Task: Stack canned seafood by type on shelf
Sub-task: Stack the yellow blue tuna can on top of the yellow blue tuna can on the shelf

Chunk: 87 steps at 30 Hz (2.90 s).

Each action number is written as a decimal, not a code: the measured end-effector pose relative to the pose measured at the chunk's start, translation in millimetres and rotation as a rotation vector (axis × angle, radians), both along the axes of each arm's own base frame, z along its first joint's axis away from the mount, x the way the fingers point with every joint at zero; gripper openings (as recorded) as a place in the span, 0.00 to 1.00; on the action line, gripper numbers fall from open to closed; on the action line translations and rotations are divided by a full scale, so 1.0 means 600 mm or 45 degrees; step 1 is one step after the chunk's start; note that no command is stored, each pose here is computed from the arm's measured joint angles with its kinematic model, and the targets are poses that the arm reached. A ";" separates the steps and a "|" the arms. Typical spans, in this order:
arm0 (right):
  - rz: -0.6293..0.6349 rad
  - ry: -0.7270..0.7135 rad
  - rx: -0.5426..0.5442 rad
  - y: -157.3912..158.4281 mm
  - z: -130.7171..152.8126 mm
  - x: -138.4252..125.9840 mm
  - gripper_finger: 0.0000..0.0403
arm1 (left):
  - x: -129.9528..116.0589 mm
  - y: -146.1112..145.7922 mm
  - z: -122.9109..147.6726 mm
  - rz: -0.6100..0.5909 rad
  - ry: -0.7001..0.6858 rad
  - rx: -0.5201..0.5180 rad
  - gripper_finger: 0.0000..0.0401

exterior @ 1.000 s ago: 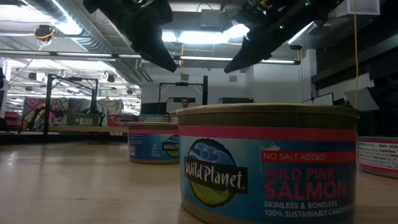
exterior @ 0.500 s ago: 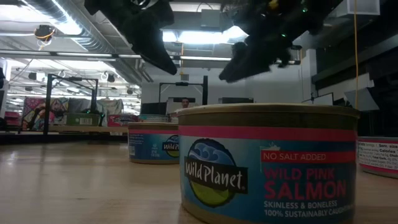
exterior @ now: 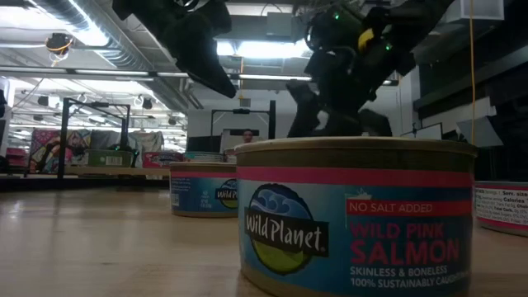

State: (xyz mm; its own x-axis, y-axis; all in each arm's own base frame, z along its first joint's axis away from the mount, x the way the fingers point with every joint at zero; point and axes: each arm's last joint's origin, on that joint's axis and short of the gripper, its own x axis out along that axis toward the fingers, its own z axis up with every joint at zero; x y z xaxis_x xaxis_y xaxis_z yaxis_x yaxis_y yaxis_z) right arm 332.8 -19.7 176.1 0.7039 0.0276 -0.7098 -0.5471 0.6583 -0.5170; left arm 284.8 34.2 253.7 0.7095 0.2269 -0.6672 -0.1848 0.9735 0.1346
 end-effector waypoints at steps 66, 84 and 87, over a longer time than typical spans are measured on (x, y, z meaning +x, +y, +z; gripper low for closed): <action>-0.115 0.044 0.002 -0.006 -0.047 0.055 0.00 | 0.008 -0.030 -0.001 -0.089 -0.018 0.010 0.28; -0.157 0.004 0.058 -0.007 -0.011 0.077 0.00 | 0.009 -0.035 -0.003 -0.006 -0.017 0.039 0.28; -0.174 0.003 0.075 -0.007 -0.011 0.077 0.00 | 0.008 -0.034 -0.004 0.011 -0.010 0.054 0.29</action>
